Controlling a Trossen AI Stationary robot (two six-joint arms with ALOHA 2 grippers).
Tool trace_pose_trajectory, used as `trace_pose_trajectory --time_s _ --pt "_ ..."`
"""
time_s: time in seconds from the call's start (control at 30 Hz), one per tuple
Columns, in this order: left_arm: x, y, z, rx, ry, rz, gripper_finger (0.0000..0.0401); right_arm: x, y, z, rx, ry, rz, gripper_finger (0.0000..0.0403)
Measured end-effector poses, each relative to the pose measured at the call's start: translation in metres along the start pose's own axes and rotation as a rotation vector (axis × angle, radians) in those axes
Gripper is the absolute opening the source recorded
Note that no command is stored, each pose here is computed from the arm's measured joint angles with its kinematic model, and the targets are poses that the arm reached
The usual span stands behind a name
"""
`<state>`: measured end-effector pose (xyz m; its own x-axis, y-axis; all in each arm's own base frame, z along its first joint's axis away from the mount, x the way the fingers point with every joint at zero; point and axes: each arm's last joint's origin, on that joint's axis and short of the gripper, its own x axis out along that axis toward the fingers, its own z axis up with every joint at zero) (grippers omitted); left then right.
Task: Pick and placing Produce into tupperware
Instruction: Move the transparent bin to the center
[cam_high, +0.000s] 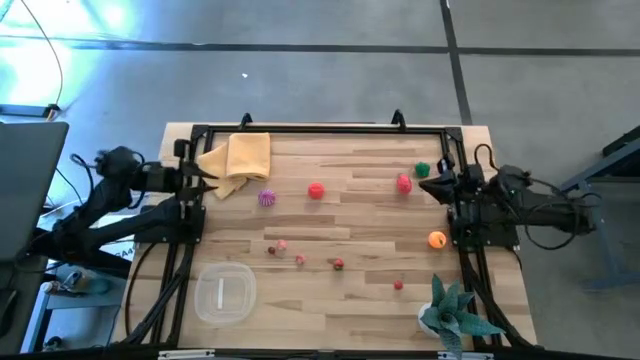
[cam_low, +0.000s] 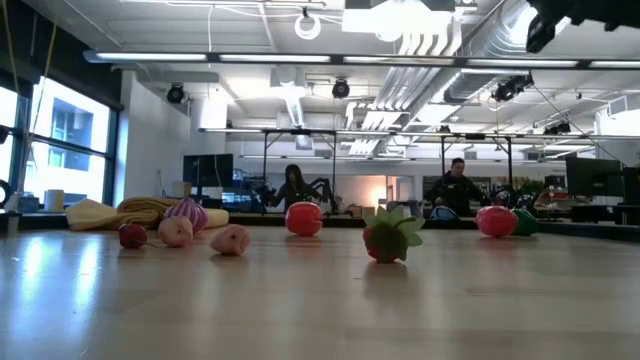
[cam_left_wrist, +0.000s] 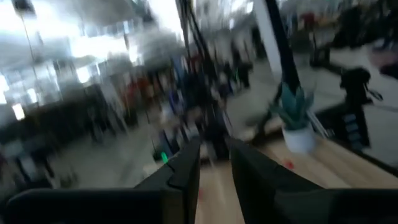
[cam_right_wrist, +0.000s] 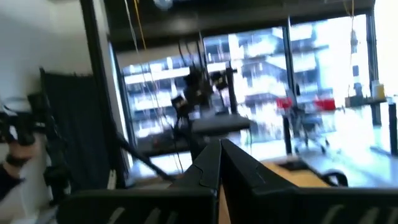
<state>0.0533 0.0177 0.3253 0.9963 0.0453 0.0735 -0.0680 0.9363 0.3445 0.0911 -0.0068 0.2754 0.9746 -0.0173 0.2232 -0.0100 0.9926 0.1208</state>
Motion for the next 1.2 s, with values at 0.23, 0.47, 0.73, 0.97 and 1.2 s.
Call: trace_pose_trajectory --time_s 0.23,0.47,0.73,0.97,1.2 --pt "0.005 0.004 -0.005 -0.165 0.31 -0.013 0.0078 0.044 -0.003 0.007 0.013 0.321 -0.044 0.001" --pt "0.005 0.003 -0.012 -0.3 0.479 -0.017 0.0078 0.088 -0.009 -0.011 -0.005 0.533 -0.064 0.001" --pt "0.012 0.016 0.019 -0.181 0.268 0.007 0.0078 0.119 -0.013 -0.021 -0.055 0.574 -0.071 0.001" --pt "0.053 0.043 0.033 -0.045 0.045 -0.051 0.0078 0.129 -0.013 -0.02 -0.056 0.566 -0.056 0.0009" --pt "0.137 0.024 -0.012 -0.192 0.208 -0.407 0.0078 0.129 -0.013 -0.02 -0.05 0.568 -0.047 0.0009"
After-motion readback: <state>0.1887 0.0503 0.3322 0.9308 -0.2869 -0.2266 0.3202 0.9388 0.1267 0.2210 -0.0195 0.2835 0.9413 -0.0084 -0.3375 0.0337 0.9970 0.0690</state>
